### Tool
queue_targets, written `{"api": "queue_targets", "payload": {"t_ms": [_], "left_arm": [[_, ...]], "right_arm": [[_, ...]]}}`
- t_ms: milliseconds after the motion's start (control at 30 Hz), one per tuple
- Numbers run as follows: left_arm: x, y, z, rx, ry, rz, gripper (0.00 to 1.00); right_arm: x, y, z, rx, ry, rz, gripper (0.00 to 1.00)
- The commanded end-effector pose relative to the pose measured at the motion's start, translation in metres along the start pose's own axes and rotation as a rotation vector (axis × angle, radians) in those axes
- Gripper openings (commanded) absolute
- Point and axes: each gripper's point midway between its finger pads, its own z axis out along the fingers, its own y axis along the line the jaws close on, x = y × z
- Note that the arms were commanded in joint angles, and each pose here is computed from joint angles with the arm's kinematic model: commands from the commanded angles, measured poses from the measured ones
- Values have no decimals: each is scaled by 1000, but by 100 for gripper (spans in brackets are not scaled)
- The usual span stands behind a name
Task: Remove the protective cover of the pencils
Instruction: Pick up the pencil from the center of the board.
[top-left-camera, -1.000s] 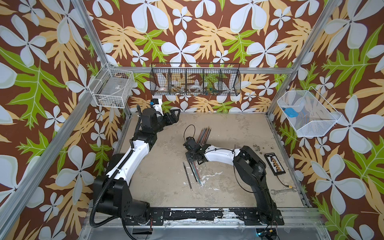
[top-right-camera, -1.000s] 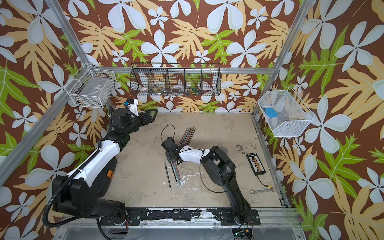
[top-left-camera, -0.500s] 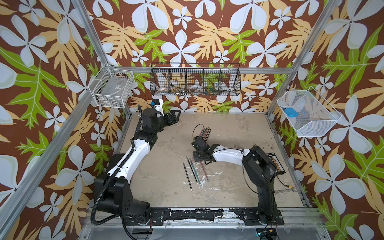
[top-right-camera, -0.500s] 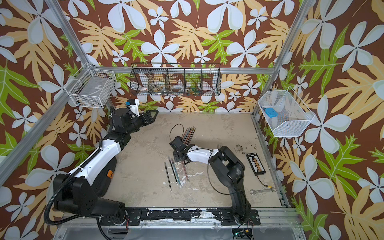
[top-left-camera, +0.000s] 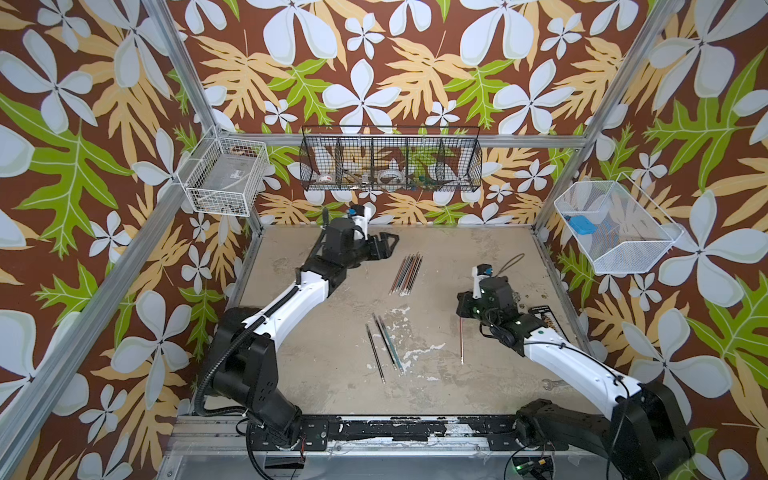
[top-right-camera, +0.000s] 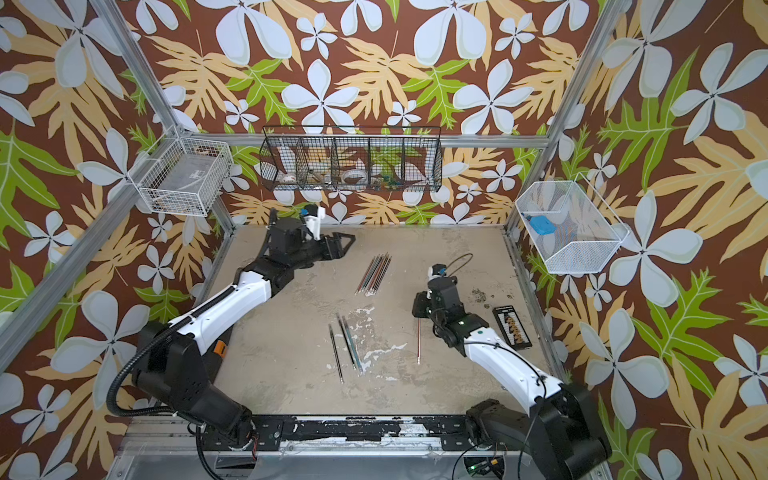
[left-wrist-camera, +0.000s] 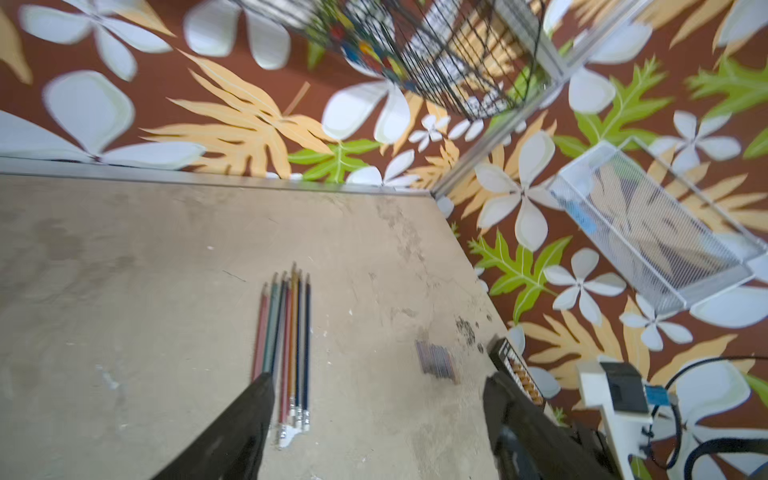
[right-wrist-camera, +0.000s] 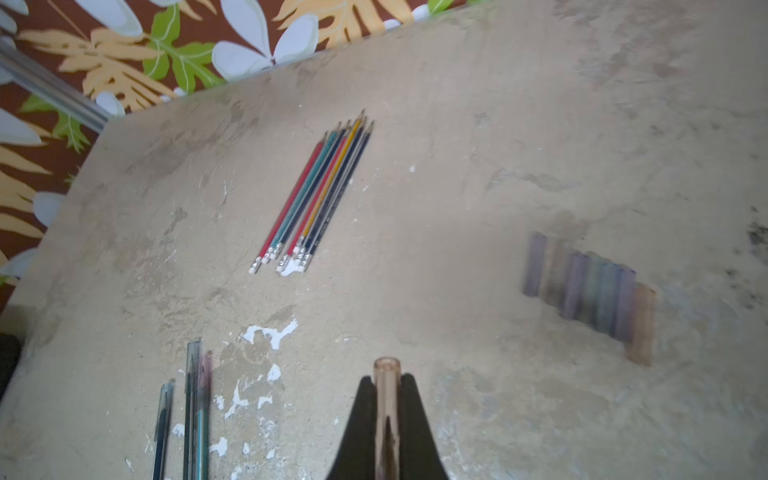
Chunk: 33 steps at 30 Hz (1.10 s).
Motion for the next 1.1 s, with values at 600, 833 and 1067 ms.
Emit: {"api": "queue_targets", "payload": {"t_ms": [600, 833, 1067], "left_arm": [[65, -19, 29, -110, 108, 203, 100], [65, -46, 21, 29, 29, 99, 100], [90, -99, 19, 203, 117, 250, 100]], "right_arm": [[-41, -8, -42, -129, -182, 112, 0], [-66, -2, -57, -195, -329, 180, 0], [-102, 8, -84, -299, -531, 228, 0]]}}
